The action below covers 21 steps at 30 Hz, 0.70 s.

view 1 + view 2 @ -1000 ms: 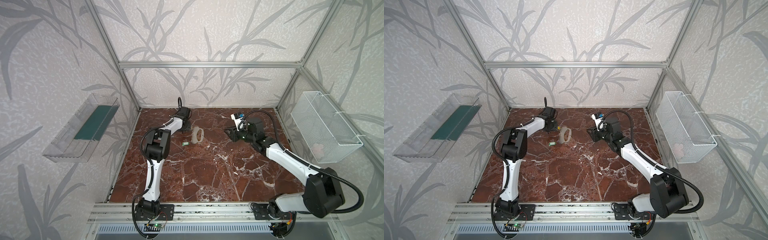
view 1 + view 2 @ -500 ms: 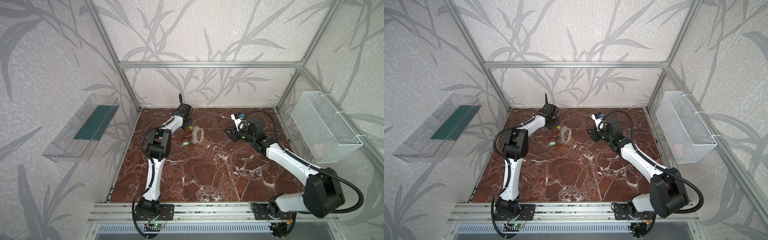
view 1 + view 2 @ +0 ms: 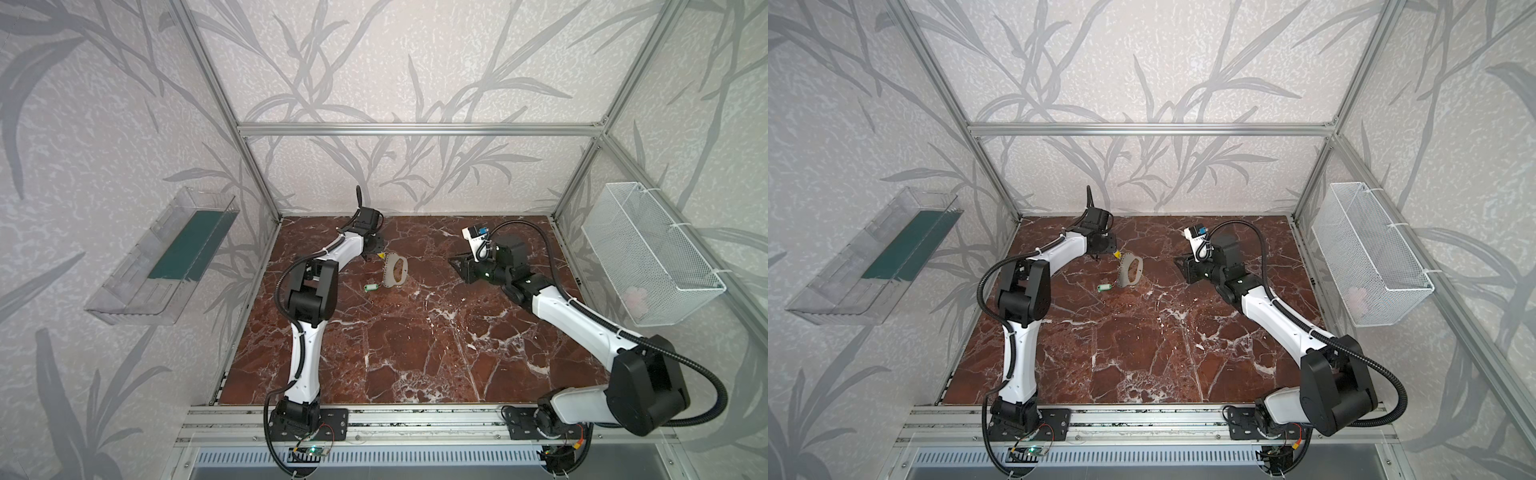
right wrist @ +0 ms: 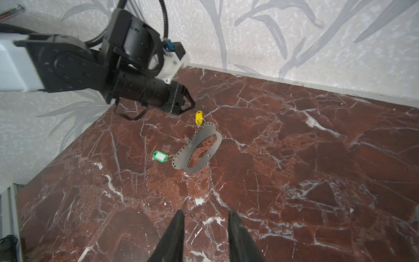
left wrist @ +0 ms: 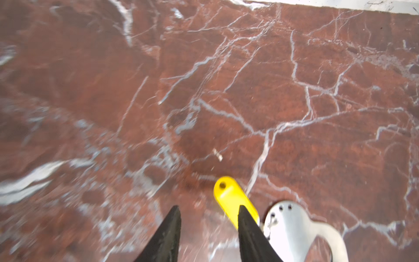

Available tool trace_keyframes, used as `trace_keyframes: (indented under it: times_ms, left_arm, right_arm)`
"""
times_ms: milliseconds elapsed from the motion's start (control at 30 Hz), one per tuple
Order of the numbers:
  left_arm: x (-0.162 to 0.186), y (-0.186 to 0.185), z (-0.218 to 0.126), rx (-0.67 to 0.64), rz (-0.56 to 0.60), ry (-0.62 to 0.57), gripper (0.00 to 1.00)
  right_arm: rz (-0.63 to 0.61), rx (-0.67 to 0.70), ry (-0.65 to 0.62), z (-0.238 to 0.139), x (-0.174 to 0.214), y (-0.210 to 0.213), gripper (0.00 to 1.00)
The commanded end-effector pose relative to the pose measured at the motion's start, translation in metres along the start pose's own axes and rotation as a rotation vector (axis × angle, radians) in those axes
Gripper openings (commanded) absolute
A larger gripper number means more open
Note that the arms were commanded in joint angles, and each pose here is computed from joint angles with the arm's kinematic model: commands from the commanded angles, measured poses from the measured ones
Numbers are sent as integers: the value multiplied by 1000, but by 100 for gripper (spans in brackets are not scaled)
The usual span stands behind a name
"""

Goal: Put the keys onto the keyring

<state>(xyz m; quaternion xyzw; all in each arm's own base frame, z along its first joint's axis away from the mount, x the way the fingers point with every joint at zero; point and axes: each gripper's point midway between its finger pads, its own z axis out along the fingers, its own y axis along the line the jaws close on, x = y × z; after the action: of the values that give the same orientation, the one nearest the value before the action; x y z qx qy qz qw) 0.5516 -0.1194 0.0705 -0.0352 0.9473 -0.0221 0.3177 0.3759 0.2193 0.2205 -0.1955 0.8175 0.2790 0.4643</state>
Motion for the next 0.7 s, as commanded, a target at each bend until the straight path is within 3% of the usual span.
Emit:
trace_keyframes:
  times_ms: [0, 200, 267, 467, 500, 533, 600, 667]
  left_arm:
    - [-39, 15, -55, -40, -12, -162, 46]
    - [-31, 35, -100, -56, 27, -191, 53]
    - [-26, 46, -112, -81, 16, -180, 53]
    - [-13, 65, -150, -95, 18, -204, 61]
    - [-11, 69, -155, -102, 16, -206, 70]
    - [-9, 73, -163, -107, 15, -211, 97]
    - [-5, 84, -175, -129, 2, -220, 99]
    - [0, 96, -186, -148, -17, -229, 99]
  right_arm:
    - [-13, 43, -19, -10, -7, -6, 36]
    - [2, 82, -21, -15, -10, -18, 42]
    - [3, 88, -29, -19, -12, -21, 53]
    - [33, 152, -57, -36, -15, -41, 68]
    - [47, 165, -67, -41, -16, -46, 72]
    - [68, 183, -82, -46, -16, -53, 76]
    - [106, 211, -116, -59, -16, -66, 81]
    - [136, 239, -140, -71, -16, -77, 99]
